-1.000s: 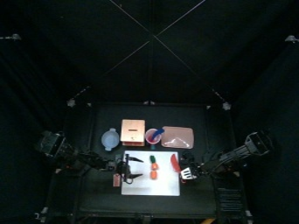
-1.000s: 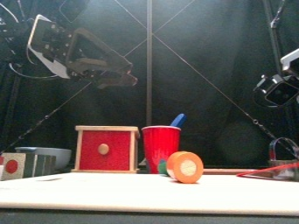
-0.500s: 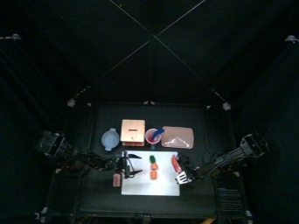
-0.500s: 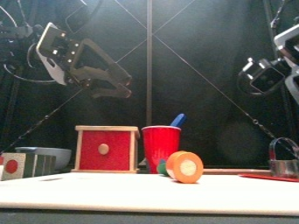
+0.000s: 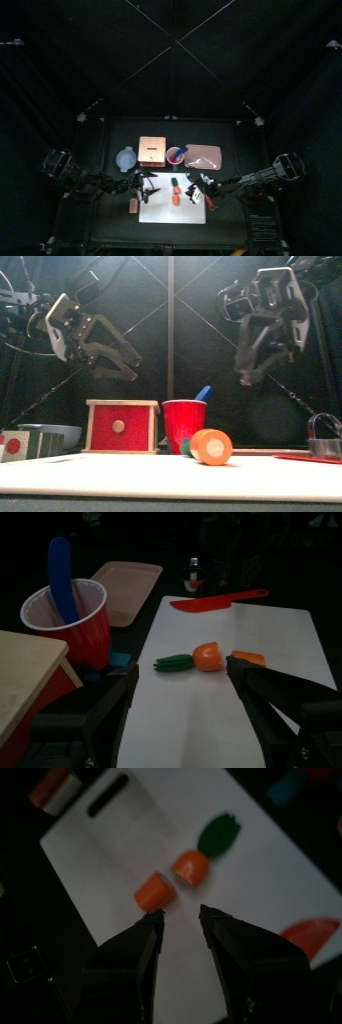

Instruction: Cut carrot

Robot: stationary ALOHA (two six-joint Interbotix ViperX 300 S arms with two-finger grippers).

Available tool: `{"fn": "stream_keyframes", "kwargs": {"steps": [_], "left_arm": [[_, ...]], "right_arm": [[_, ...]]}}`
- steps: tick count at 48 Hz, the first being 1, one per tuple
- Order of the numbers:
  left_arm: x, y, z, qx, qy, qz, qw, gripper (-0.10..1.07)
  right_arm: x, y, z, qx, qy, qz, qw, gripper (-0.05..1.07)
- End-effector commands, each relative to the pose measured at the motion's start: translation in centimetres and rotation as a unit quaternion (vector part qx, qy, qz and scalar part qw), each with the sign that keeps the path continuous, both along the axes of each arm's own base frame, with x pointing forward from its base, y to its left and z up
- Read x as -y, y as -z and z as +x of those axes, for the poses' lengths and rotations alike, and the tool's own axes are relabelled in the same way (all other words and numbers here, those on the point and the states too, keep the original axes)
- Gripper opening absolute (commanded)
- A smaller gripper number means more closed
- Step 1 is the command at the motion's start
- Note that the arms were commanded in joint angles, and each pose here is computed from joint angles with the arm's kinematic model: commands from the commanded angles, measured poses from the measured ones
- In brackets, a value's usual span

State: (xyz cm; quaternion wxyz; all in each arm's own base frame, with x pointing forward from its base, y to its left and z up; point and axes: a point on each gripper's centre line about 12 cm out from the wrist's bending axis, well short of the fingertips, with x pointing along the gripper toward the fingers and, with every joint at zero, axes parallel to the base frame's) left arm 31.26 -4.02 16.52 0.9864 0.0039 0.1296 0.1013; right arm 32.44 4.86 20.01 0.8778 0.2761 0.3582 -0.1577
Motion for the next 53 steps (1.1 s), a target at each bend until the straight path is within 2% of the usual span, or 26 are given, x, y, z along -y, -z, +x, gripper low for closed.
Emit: {"fn": "stream_keyframes", "kwargs": {"steps": [1,7,11,14,21,30,53], "left_arm": [[0.2,-1.1,-0.2,0.017,0.004,-0.005,0.9998,1.0],[0.9,-2.4,-1.0,0.037,0.02,-0.01,0.9991,1.0],[1.2,-3.2,-1.8,0.049,0.033,-0.013,0.9982,1.0],[1.3,-3.5,-2.4,0.054,0.037,-0.017,0.9977,1.0],[1.2,-3.7,-3.5,0.053,0.045,-0.027,0.9972,1.0],[1.1,-3.7,-3.7,0.052,0.045,-0.029,0.9972,1.0],[0.9,-3.6,-3.7,0.051,0.042,-0.027,0.9974,1.0]], "right_arm": [[0.0,-2.4,1.0,0.055,-0.038,-0.026,0.9974,0.73],[-0.2,-4.1,1.2,0.104,-0.103,-0.091,0.9851,0.73],[0.1,-4.7,1.3,0.117,-0.118,-0.122,0.9785,0.73],[0.4,-4.9,1.4,0.12,-0.121,-0.132,0.9766,0.73],[1.2,-4.2,1.5,0.109,-0.112,-0.136,0.9783,0.73],[1.7,-3.1,1.1,0.093,-0.105,-0.134,0.9811,0.73],[1.6,-2.9,1.4,0.09,-0.102,-0.128,0.9825,0.73]]}}
